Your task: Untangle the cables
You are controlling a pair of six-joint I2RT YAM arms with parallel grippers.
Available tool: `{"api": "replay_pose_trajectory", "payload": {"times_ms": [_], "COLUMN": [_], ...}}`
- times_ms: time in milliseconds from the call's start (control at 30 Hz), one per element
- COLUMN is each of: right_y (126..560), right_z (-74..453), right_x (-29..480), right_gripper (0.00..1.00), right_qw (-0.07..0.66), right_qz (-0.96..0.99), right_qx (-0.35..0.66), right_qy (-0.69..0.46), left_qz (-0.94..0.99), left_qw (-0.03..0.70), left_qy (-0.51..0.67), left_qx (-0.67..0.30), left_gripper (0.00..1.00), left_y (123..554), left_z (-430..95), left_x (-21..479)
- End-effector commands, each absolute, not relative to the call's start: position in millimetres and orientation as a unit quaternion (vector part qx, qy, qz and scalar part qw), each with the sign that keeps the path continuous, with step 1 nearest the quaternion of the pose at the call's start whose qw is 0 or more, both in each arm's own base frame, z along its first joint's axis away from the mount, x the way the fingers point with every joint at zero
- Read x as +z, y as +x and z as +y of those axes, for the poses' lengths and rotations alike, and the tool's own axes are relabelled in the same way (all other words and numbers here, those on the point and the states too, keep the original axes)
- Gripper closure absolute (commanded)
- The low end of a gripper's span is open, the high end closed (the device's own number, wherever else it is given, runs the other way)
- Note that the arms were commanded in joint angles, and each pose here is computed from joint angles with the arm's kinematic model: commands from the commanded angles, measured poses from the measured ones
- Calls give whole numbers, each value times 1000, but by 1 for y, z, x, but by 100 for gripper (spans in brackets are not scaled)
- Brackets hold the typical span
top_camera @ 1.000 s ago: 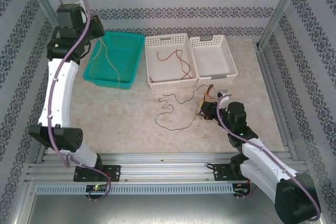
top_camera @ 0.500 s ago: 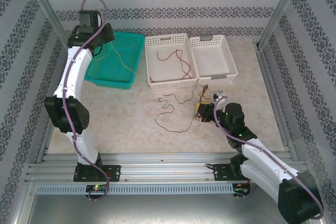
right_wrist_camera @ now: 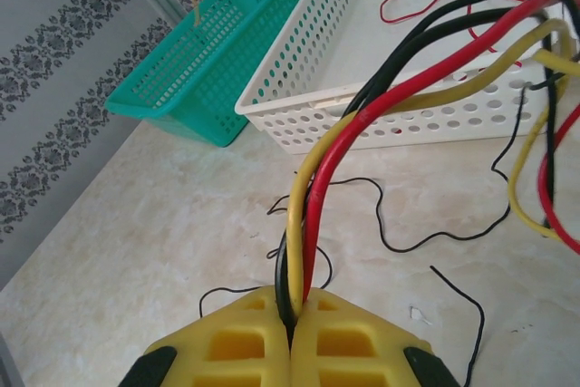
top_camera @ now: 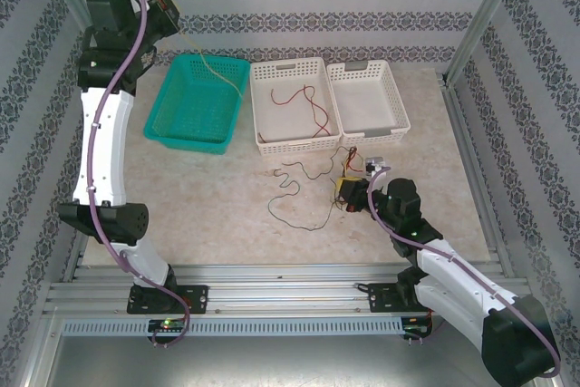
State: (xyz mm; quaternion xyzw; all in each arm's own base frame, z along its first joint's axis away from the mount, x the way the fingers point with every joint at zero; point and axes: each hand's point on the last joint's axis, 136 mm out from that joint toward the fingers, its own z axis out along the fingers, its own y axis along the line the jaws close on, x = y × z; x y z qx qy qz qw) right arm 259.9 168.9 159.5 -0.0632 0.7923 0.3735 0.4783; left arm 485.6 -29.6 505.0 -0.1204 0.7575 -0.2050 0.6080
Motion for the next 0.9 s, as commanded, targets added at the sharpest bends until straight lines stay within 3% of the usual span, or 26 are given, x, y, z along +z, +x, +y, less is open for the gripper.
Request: {"api": "replay_pose_trajectory", "payload": {"times_ms": [0,367,867], "right_y": [261,260,253], "right_z": [175,180,191], "right_x": [179,178,186], "right_gripper": [100,100,100], "right_qw": [504,500,498], "right_qz": [770,770,760], "right_qx": [382,384,401], "right_qy": [-87,-95,-119], "left_qz": [771,790,861], "left_qw": [593,569,447], "left_qy": [-136,-152,-163], "left_qx": [-190,-172,-181], "left_gripper": [100,100,100], "left_y": [493,530,554], "left_z": [-19,-6,-28], "left_x": [492,457,292]}}
